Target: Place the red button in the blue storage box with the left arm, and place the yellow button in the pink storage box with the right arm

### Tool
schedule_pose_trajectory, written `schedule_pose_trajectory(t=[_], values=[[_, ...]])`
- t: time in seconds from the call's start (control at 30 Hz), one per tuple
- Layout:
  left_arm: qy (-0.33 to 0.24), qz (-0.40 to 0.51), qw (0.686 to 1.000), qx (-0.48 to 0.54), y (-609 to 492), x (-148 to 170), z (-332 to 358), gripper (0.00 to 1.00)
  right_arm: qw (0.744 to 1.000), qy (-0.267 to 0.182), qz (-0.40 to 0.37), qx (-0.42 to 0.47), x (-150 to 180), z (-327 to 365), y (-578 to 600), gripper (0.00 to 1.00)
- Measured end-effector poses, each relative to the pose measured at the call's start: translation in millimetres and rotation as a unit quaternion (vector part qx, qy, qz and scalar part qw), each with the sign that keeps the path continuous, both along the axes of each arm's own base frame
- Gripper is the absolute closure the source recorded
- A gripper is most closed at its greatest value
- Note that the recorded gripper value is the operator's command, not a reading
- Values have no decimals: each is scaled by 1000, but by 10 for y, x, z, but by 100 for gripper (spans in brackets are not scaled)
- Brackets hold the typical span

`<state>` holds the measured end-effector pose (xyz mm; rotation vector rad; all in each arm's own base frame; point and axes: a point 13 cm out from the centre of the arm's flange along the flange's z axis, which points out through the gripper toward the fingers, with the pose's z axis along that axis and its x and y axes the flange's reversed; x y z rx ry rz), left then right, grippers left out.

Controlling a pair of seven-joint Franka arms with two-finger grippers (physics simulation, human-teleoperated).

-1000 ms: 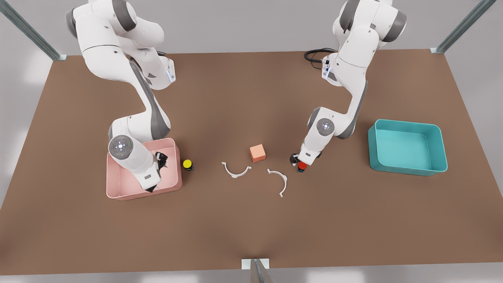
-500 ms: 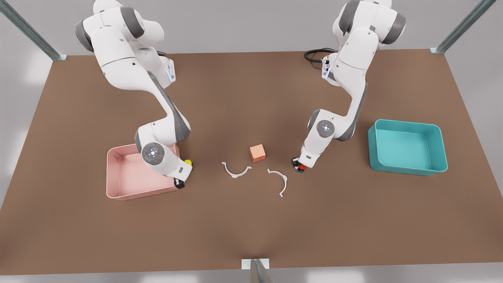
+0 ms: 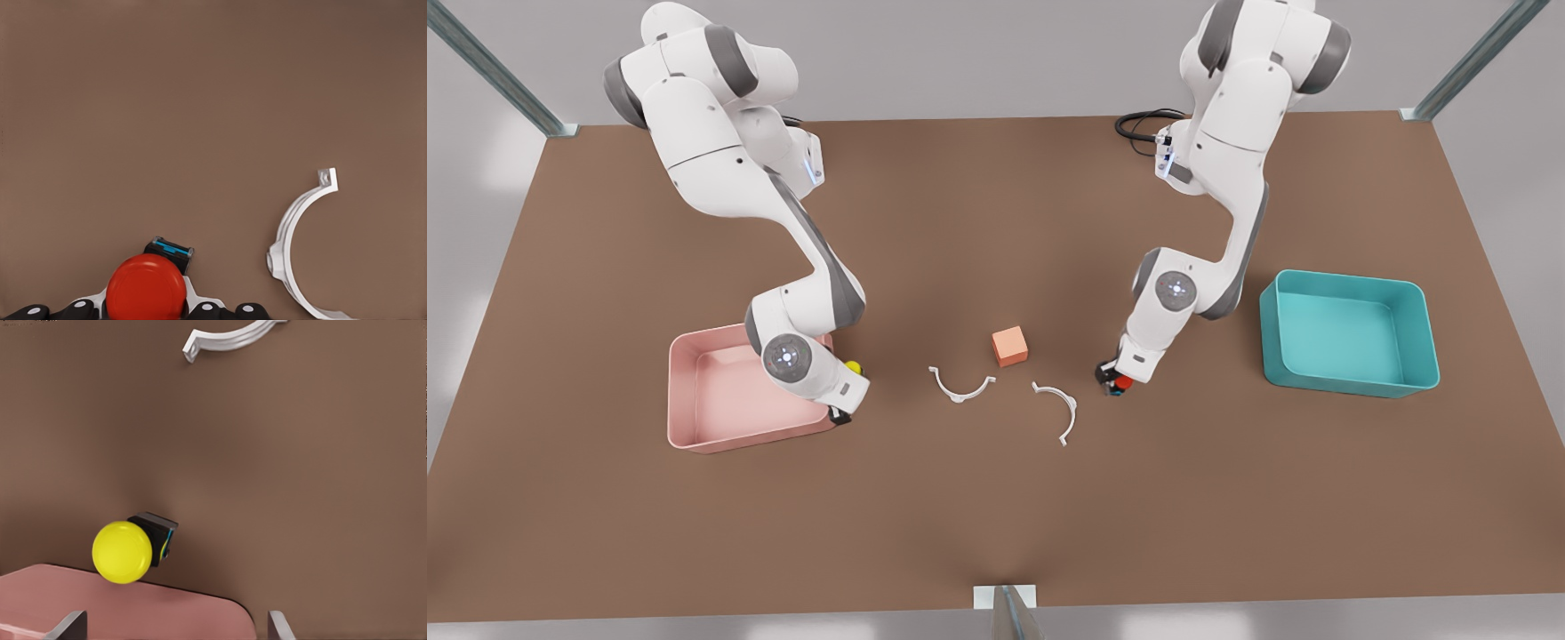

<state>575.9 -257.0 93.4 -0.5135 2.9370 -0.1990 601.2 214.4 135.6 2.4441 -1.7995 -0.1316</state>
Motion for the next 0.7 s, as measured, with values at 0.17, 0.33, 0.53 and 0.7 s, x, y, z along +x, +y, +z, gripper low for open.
schedule_pose_trajectory(t=[0.17,0.33,0.53,0.7], values=[[-24,59,998,-6,968,393,996,59,1000,-2,-26,-3,-16,7,71,0],[22,91,995,29,2389,266,1187,59,998,11,-58,-13,-300,-126,90,0],[65,80,994,47,3569,-258,1229,59,993,5,-113,-21,-575,-74,46,0],[88,59,993,53,4431,-569,1098,59,986,-8,-166,-24,-459,-97,-80,0]])
